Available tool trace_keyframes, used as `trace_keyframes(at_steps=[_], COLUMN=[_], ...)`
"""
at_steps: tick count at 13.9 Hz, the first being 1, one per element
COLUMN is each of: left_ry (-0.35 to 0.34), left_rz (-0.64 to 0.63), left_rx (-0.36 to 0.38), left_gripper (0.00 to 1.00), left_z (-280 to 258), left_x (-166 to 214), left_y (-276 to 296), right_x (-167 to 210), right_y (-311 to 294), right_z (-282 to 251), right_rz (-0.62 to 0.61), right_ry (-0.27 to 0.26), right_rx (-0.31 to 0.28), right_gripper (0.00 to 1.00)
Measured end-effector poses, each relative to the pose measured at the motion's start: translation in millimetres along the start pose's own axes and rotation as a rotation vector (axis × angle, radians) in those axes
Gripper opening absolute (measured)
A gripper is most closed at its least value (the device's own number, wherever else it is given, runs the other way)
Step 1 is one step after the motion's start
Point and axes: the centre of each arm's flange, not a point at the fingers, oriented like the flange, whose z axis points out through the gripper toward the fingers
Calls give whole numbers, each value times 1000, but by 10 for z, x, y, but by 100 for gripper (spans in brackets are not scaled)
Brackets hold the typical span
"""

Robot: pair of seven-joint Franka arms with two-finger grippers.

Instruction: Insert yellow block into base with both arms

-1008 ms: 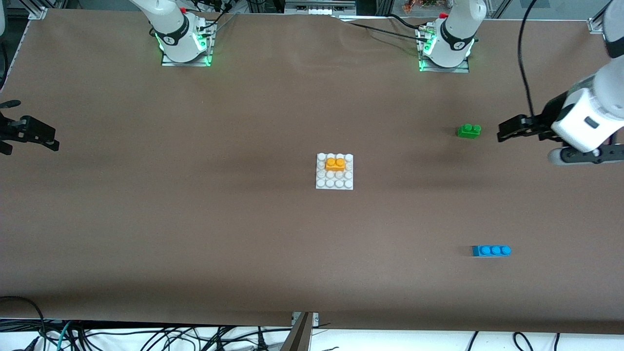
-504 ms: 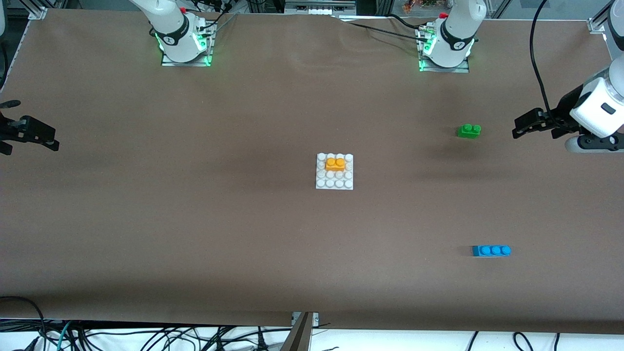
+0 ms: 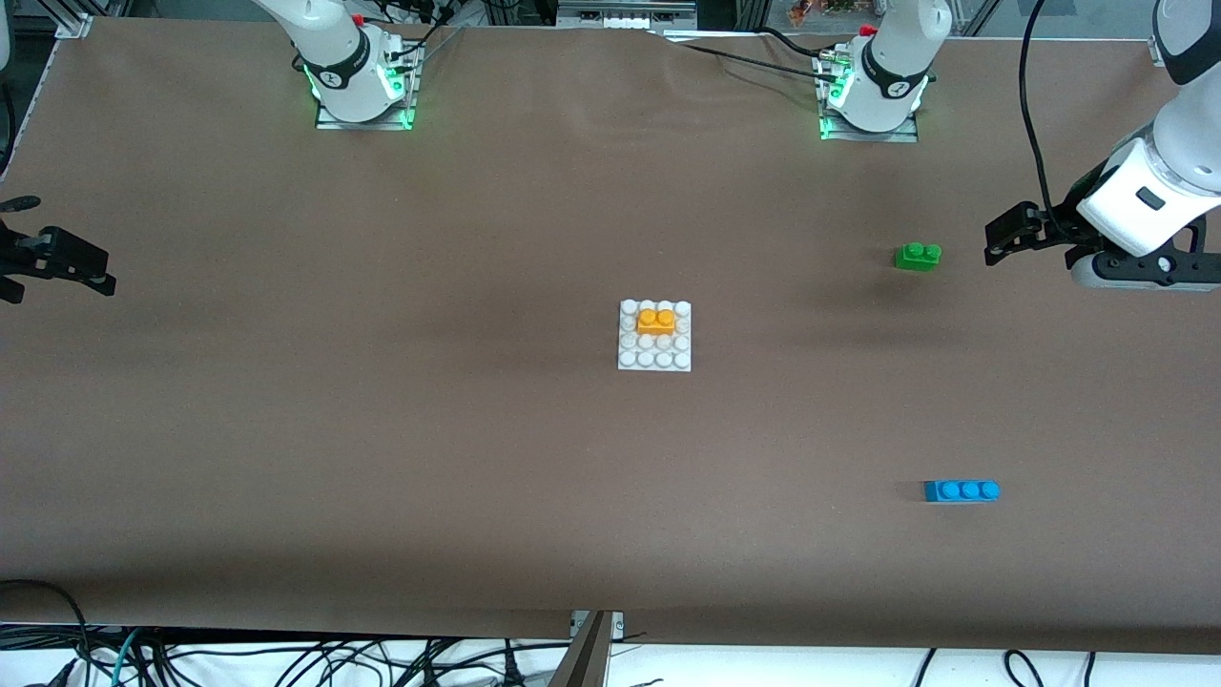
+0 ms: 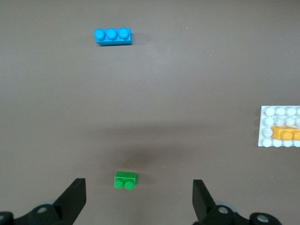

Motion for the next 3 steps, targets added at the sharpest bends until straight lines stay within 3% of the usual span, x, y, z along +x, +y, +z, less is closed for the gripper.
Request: trace_keyframes(at_steps=[3], left_ry=[0], left_rz=[-3], left_rx=[0], left_gripper=[100], left_z=[-1], left_x=[1], left_y=[-20], right_x=[0], right_y=[0], right_z=[0], right_rz=[0], right_ry=[0], right_rx=[0], right_gripper=[100])
